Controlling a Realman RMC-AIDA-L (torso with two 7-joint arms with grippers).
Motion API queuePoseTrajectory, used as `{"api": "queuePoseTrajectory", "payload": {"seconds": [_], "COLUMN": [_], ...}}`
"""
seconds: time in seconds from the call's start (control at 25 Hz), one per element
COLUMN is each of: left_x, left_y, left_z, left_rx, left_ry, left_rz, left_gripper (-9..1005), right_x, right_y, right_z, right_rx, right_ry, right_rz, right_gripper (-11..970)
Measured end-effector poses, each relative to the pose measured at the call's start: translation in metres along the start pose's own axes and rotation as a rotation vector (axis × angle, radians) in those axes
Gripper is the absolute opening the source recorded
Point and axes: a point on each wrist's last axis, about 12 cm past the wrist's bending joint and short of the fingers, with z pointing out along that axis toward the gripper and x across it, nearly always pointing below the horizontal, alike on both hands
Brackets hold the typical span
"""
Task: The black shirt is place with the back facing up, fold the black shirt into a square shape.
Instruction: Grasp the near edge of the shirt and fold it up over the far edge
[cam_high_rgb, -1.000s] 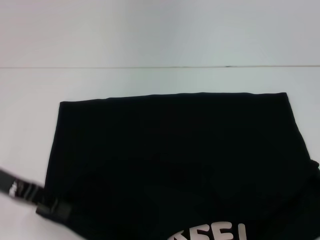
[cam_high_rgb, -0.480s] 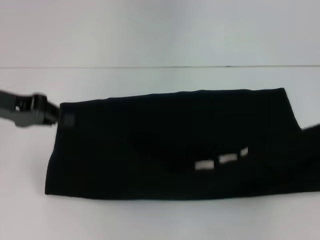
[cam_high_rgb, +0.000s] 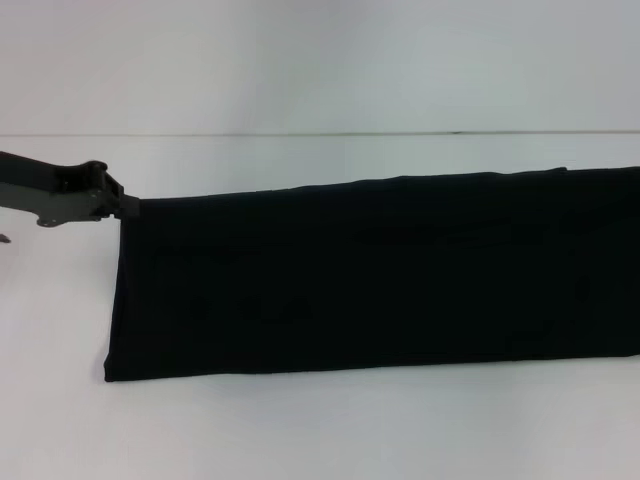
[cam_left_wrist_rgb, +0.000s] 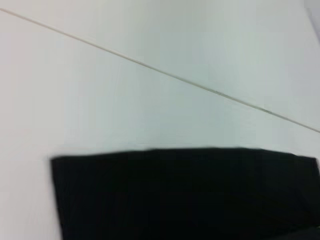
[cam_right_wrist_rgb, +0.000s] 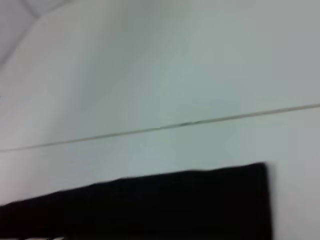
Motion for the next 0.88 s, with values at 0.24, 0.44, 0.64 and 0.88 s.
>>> {"api": "queuePoseTrajectory", "payload": {"seconds": [0.24, 0.44, 0.64, 0.88], "left_x": [-0.003, -0.015, -0.023, -0.023], "left_y": [0.001, -0.002, 0.0, 0.006], "left_z": [0.014, 0.009, 0.01, 0.017], "left_rx": [-0.074, -0.076, -0.114, -0.166], "left_ry": [-0.04, -0.104, -0.161, -0.188], "left_rz": [0.013, 0.009, -0.008, -0.017], "left_gripper": [-1, -1, -1, -1], "right_x": [-0.002, -0.018, -0.022, -0.019], "right_y": [0.004, 0.012, 0.023, 0.034], "right_z": [0.027, 0.035, 0.057, 0.089], "right_rx": [0.105, 0.141, 0.181, 0.258], "right_ry": [-0.063, -0.117, -0.141, -0.148], "right_rz": [0.008, -0.015, -0.05, -0.113], "right_gripper": [43, 50, 58, 68]}}
